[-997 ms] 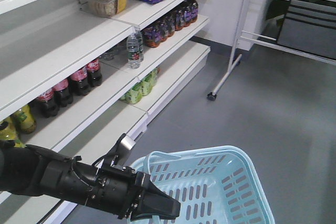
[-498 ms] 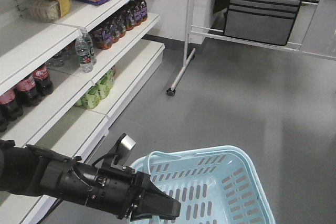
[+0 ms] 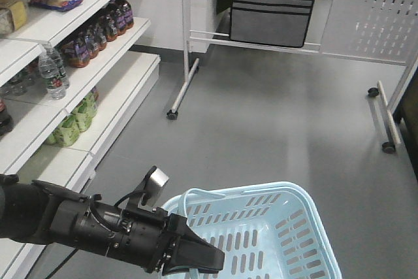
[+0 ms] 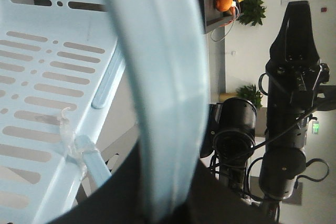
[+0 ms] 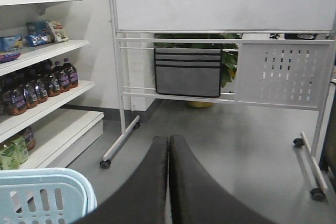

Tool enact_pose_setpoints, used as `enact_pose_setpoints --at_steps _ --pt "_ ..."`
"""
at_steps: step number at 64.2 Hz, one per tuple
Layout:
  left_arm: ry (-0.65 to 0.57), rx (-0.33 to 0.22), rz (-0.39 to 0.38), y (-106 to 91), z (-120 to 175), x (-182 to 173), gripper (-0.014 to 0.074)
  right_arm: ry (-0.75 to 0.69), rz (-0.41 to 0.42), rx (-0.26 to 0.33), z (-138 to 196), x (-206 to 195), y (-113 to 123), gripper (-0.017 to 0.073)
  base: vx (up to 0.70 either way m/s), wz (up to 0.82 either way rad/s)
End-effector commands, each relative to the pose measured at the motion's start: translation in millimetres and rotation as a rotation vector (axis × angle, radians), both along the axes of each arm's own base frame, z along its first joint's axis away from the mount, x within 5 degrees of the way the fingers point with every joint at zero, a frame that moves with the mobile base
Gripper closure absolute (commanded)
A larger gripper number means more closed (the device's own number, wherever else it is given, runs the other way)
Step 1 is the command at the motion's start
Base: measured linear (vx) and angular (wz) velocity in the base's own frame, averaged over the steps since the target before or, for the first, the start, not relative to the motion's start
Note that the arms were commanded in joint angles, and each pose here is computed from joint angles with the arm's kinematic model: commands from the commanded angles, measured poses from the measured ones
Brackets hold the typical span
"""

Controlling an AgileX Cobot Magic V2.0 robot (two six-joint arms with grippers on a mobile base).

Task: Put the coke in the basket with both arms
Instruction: 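Turn the base away from the shelf carrying the basket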

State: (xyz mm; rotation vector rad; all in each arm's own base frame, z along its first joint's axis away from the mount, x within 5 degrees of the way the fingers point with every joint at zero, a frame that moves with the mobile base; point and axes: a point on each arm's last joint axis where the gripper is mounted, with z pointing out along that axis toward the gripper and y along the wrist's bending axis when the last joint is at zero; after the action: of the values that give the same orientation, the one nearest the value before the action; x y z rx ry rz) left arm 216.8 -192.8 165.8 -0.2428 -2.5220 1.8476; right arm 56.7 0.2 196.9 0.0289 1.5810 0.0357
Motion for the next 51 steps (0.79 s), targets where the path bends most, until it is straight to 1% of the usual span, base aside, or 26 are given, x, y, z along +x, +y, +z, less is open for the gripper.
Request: enact_pose_setpoints --at_steps 1,51 --pt "-0.025 -0.142 0.012 -2.4 25.6 0.6 0.0601 -0.07 -0.001 -0.014 2.1 -0.6 0.0 0.0568 -0.01 -0.31" --pt "-0.025 -0.142 0.012 -2.4 25.6 0.6 0.0601 -0.07 -0.001 -0.014 2.1 -0.6 0.0 0.0568 0.01 -0.27"
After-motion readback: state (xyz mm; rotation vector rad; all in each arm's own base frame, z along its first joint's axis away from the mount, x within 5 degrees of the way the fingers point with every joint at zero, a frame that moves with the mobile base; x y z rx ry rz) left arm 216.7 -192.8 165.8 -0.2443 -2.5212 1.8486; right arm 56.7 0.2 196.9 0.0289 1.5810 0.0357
